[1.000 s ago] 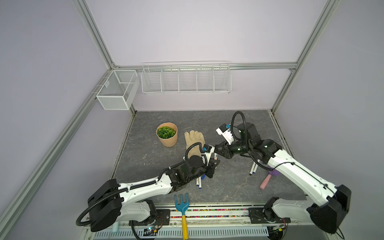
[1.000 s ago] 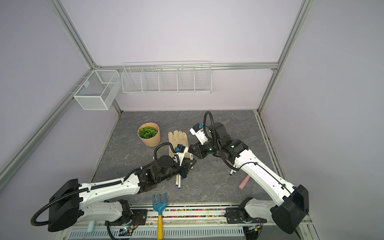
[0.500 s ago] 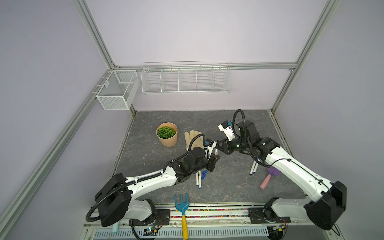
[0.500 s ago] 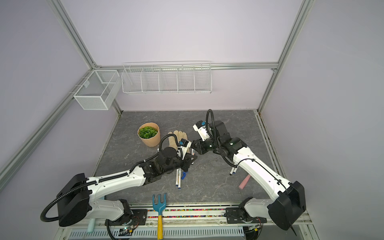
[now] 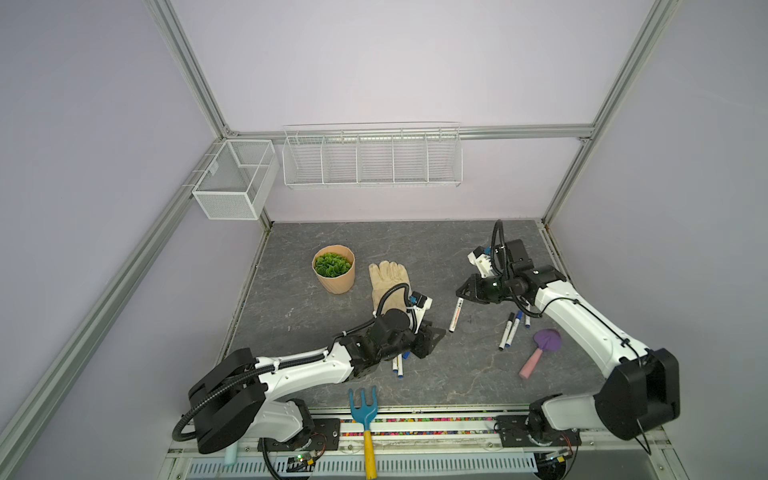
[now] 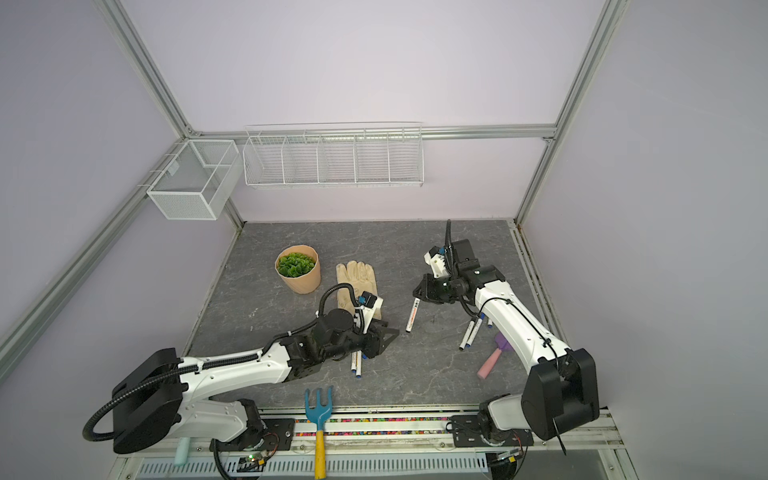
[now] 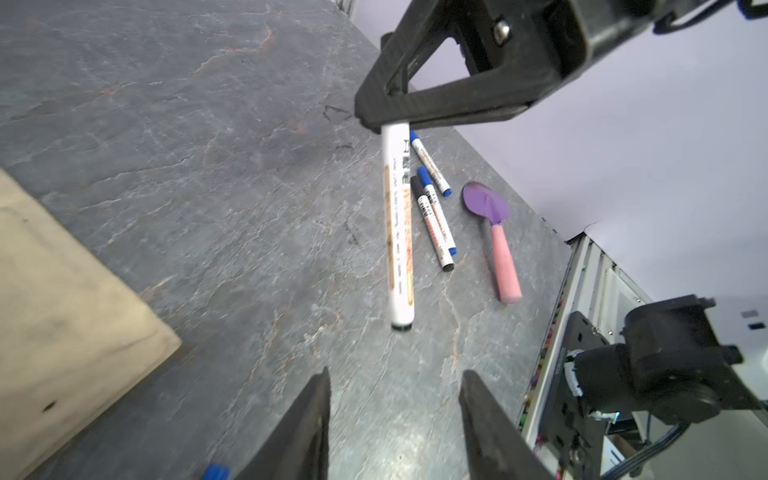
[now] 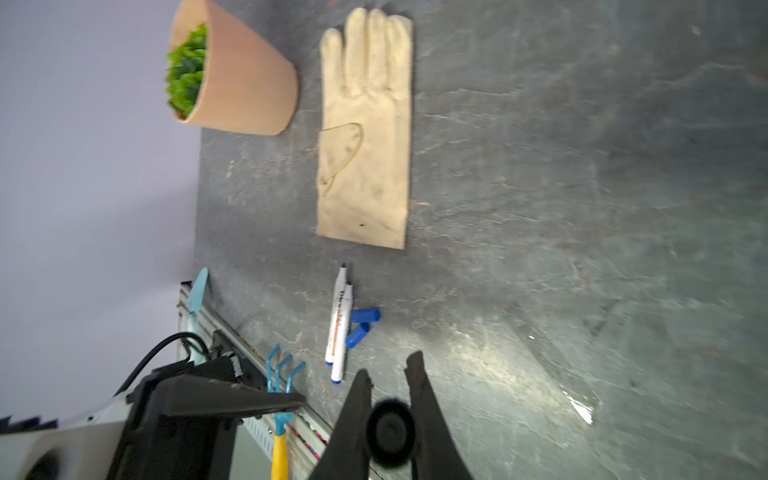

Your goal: Insert the pens into the pen caps

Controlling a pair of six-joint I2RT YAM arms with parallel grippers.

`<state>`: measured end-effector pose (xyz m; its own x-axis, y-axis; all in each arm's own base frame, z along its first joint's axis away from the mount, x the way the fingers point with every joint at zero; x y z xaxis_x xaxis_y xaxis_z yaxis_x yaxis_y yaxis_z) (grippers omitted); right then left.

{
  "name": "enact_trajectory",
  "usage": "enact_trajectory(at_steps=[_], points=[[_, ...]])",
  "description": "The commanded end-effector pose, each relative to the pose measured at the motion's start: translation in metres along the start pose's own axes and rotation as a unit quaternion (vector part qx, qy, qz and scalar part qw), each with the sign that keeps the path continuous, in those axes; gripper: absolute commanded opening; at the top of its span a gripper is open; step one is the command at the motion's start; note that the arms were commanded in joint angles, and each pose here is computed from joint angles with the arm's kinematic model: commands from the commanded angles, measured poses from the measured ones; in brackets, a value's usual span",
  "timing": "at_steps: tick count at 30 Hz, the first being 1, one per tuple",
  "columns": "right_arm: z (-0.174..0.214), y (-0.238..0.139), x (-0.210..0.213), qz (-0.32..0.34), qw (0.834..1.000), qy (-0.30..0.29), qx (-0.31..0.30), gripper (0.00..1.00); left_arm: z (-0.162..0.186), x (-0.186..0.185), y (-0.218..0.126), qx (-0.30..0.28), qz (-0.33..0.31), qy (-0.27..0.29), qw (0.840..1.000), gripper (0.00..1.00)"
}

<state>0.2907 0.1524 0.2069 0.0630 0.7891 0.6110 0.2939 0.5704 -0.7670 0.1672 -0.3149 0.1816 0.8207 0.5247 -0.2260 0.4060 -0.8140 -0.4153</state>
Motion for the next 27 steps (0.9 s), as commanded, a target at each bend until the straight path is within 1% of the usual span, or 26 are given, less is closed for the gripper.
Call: enact_trajectory(at_steps=[1, 3, 4, 6, 9, 11, 13, 15, 20, 22, 25, 27], points=[[0.002, 0.014, -0.041, 0.109, 0.993, 0.042, -0.003, 0.07, 0.013, 0.018, -0.02, 0.011, -0.068, -0.037, 0.997, 0.52], [-0.001, 0.023, -0.061, 0.158, 0.986, 0.052, -0.004, 0.07, 0.028, 0.03, -0.032, 0.032, -0.113, -0.051, 0.992, 0.53], [-0.002, 0.028, -0.069, 0.171, 0.983, 0.06, -0.001, 0.07, 0.034, 0.035, -0.037, 0.042, -0.133, -0.057, 0.989, 0.53], [-0.003, 0.039, -0.087, 0.191, 0.978, 0.084, 0.004, 0.07, 0.049, 0.044, -0.048, 0.068, -0.169, -0.066, 0.981, 0.54], [-0.004, 0.053, -0.109, 0.204, 0.971, 0.12, 0.012, 0.08, 0.067, 0.051, -0.061, 0.095, -0.197, -0.081, 0.972, 0.55], [-0.006, 0.057, -0.123, 0.221, 0.965, 0.14, 0.013, 0.08, 0.076, 0.053, -0.066, 0.105, -0.202, -0.089, 0.97, 0.56], [-0.005, 0.061, -0.131, 0.238, 0.96, 0.146, 0.015, 0.09, 0.084, 0.055, -0.069, 0.113, -0.204, -0.097, 0.968, 0.57], [-0.009, 0.055, -0.149, 0.267, 0.949, 0.168, 0.004, 0.1, 0.092, 0.055, -0.069, 0.123, -0.203, -0.104, 0.966, 0.57], [-0.008, 0.045, -0.173, 0.312, 0.931, 0.187, -0.017, 0.14, 0.103, 0.056, -0.07, 0.133, -0.203, -0.116, 0.963, 0.58], [-0.008, 0.044, -0.174, 0.317, 0.929, 0.188, -0.022, 0.2, 0.103, 0.056, -0.069, 0.131, -0.202, -0.119, 0.963, 0.58], [-0.013, 0.041, -0.168, 0.305, 0.933, 0.186, -0.033, 0.29, 0.103, 0.055, -0.067, 0.129, -0.2, -0.119, 0.964, 0.59], [-0.018, 0.032, -0.158, 0.299, 0.937, 0.174, -0.056, 0.33, 0.102, 0.054, -0.064, 0.13, -0.197, -0.119, 0.964, 0.6]])
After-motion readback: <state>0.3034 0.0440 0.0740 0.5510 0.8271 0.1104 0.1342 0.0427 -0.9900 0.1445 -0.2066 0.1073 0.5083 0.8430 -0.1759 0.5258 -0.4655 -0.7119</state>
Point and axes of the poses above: each gripper's point midway between its finger pads, its own y axis out along the fingers, its own x axis along the line the jaws close on, z = x × y, the point moved 5 cm from there along -y, back along the fingers, and after that the axes turned 13 degrees about y, right-handed, at the moved point
